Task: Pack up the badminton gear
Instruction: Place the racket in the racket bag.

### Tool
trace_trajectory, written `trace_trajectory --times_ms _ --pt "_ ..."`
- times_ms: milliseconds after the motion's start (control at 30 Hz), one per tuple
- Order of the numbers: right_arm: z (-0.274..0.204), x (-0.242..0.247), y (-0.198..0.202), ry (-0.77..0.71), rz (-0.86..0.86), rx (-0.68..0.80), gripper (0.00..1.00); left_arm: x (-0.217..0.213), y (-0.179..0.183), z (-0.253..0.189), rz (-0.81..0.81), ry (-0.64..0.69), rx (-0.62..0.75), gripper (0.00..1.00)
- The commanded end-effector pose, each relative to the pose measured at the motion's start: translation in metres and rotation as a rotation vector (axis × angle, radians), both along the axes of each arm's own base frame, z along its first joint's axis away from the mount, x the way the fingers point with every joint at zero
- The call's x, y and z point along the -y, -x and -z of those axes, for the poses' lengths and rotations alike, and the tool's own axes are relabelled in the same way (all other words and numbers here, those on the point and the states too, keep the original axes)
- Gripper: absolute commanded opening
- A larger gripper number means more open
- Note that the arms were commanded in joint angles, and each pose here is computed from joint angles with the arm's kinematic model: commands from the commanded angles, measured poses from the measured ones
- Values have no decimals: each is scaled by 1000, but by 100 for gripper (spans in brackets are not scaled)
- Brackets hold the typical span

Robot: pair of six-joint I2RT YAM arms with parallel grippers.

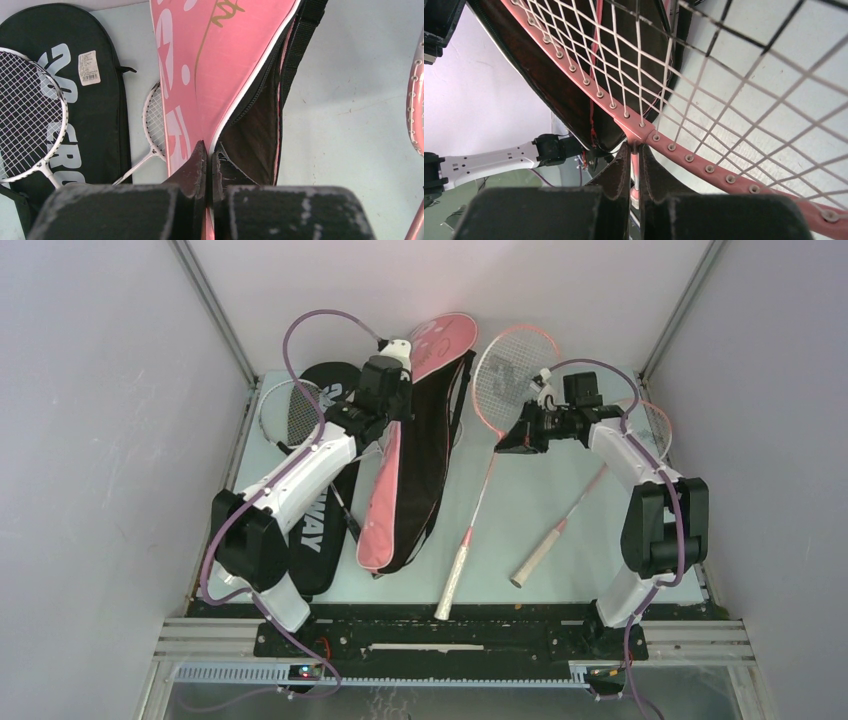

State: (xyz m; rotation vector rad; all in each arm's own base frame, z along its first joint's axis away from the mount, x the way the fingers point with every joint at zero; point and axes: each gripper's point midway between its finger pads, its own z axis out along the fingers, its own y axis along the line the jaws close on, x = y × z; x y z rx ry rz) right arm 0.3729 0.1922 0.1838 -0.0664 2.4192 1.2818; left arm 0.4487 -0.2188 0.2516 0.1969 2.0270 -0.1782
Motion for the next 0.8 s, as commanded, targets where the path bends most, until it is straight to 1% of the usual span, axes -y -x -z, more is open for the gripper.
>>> trace_trajectory --times_ms 0,233,333,633,767 --pt "-31 7 -3 -53 16 2 0 6 -11 -55 -8 53 147 0" --pt "-30 16 -15 -37 60 3 0 7 -9 -55 -1 46 150 0" --pt "-27 14 -14 -46 53 -16 0 7 -9 -57 0 45 154 0" --pt "-20 0 21 -61 -56 -76 0 5 -15 -57 -15 13 169 0" --pt "-11 -9 41 -40 -120 -101 0 6 -19 -57 -24 2 174 0"
